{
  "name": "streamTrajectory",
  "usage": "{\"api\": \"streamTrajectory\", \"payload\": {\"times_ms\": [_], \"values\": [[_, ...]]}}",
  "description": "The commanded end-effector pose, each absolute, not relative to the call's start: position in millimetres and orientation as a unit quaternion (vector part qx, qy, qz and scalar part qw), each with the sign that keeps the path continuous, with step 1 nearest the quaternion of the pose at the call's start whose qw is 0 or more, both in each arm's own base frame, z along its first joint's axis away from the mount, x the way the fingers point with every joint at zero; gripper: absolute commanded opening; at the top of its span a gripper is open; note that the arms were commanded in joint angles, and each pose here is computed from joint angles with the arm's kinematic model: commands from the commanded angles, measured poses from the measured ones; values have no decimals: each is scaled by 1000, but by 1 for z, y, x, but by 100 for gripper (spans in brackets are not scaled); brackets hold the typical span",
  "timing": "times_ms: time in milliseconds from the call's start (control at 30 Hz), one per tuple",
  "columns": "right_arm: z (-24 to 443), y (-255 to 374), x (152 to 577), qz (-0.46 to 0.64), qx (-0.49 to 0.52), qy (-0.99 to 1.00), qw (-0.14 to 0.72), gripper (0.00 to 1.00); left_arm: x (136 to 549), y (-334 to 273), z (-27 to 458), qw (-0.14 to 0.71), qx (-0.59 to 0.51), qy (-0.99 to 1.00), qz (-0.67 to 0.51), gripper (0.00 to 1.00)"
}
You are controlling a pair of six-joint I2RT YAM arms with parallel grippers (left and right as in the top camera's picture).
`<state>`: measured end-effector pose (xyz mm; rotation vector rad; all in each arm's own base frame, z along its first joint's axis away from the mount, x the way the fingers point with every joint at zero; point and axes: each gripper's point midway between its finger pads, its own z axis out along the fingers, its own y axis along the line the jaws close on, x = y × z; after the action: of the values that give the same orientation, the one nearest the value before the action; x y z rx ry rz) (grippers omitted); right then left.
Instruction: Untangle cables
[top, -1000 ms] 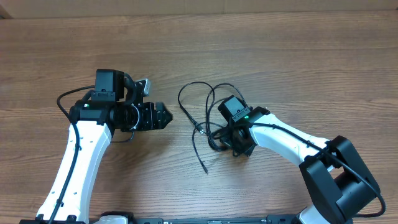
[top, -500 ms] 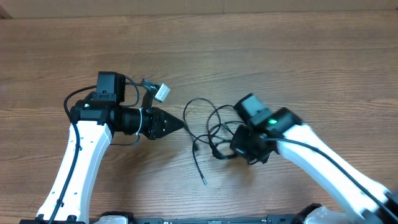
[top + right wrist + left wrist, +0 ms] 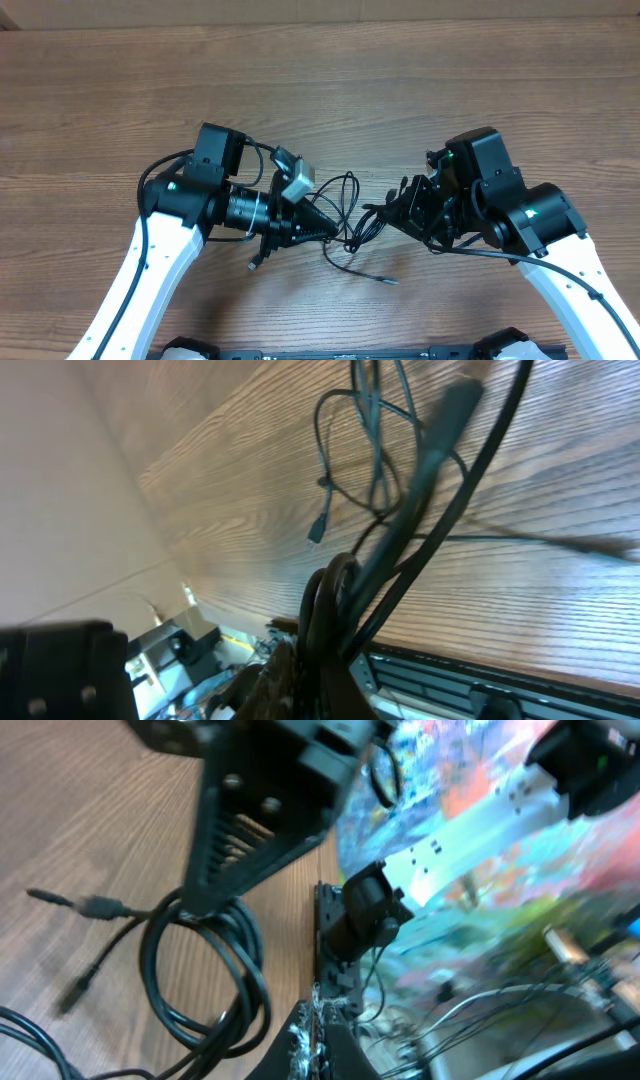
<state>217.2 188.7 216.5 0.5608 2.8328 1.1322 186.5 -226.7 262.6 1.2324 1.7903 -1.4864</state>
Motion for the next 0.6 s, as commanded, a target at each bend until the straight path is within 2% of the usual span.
{"api": "streamTrajectory", "payload": {"times_ms": [0,67,100,200,300,500,567], "values": [[241,199,218,414,151,897,26,4,181,-227,261,279,501,658,-489,5],[250,206,220,439,135,888,28,4,185,-226,246,259,492,697,-452,26],[252,207,221,443,132,886,30,4,185,-225,244,254,490,705,-446,40],[254,208,221,448,128,884,31,4,184,-227,243,253,494,704,-444,60],[255,210,220,453,126,882,27,4,185,-230,243,257,501,699,-441,71],[258,212,218,460,121,879,22,4,187,-236,246,272,514,686,-438,81],[262,215,217,473,112,874,19,4,186,-239,246,274,519,681,-438,91]]}}
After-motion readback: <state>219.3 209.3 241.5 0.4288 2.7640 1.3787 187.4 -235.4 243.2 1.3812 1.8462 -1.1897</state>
